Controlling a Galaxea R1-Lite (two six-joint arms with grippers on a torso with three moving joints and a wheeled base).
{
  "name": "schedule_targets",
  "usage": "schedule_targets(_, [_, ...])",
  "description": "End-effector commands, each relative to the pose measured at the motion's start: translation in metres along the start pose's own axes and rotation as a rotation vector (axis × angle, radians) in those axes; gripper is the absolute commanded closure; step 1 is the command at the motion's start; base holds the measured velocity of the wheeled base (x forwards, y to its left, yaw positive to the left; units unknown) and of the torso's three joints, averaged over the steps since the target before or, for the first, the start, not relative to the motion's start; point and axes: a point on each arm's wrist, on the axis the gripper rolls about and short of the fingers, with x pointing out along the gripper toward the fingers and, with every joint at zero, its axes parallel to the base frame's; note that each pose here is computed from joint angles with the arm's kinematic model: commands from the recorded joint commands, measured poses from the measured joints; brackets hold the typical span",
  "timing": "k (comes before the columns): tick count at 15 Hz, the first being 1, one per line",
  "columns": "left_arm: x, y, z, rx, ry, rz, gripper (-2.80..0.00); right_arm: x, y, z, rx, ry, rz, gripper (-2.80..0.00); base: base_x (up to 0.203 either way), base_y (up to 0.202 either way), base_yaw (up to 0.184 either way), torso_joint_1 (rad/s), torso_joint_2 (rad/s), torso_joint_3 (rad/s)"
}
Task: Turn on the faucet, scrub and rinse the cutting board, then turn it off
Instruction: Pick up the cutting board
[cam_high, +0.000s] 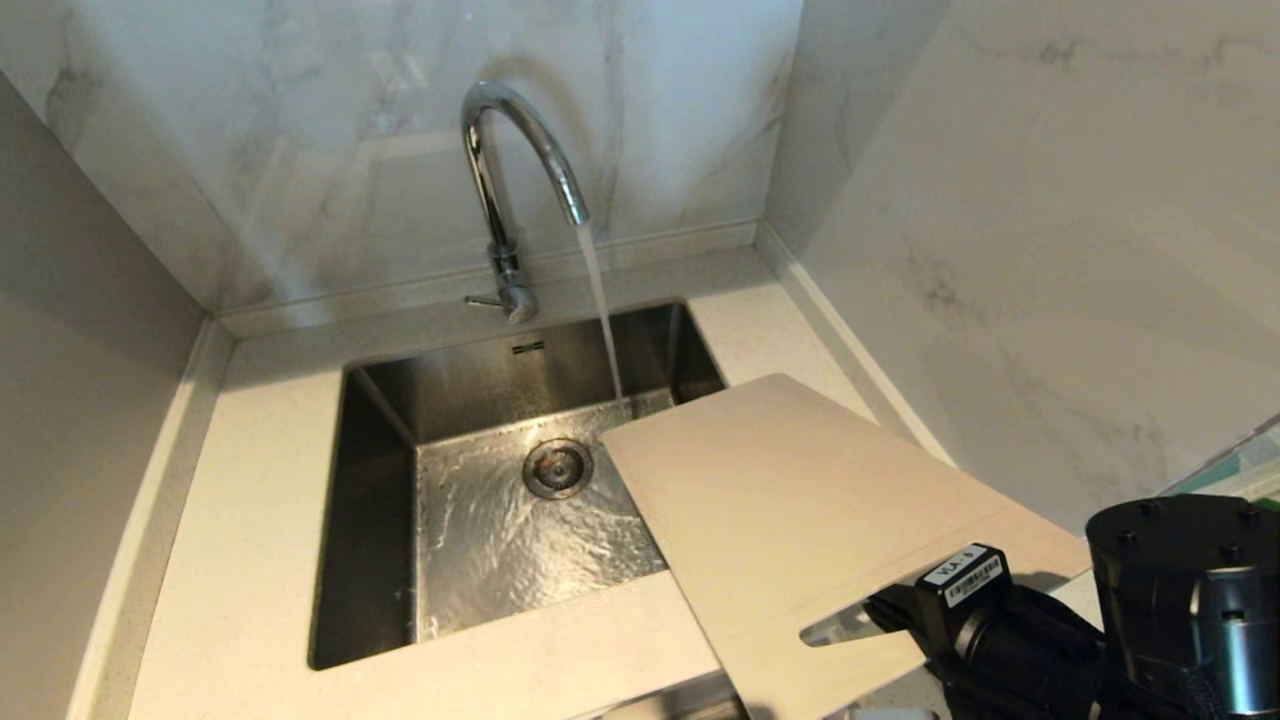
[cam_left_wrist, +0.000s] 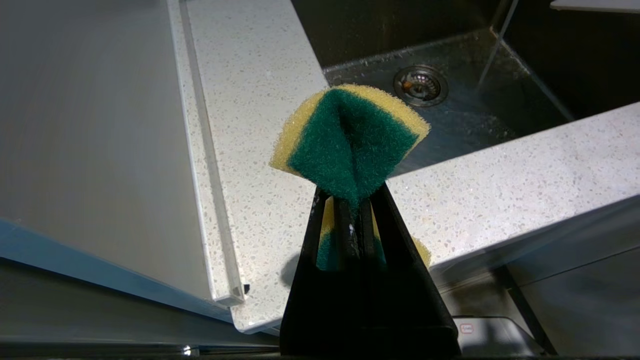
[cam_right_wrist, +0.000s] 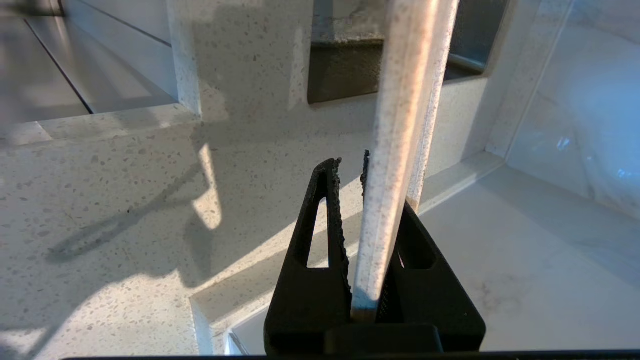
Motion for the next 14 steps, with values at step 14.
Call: schedule_targets(14, [0.0001, 0.0000, -0.0001, 0.000, 0.002, 0.000, 0.00, 0.0095, -0.0087, 0.0053, -0.139, -0.162, -0.009, 0.00, 0.000, 0.000, 0.000, 0.000, 0.00, 0.000])
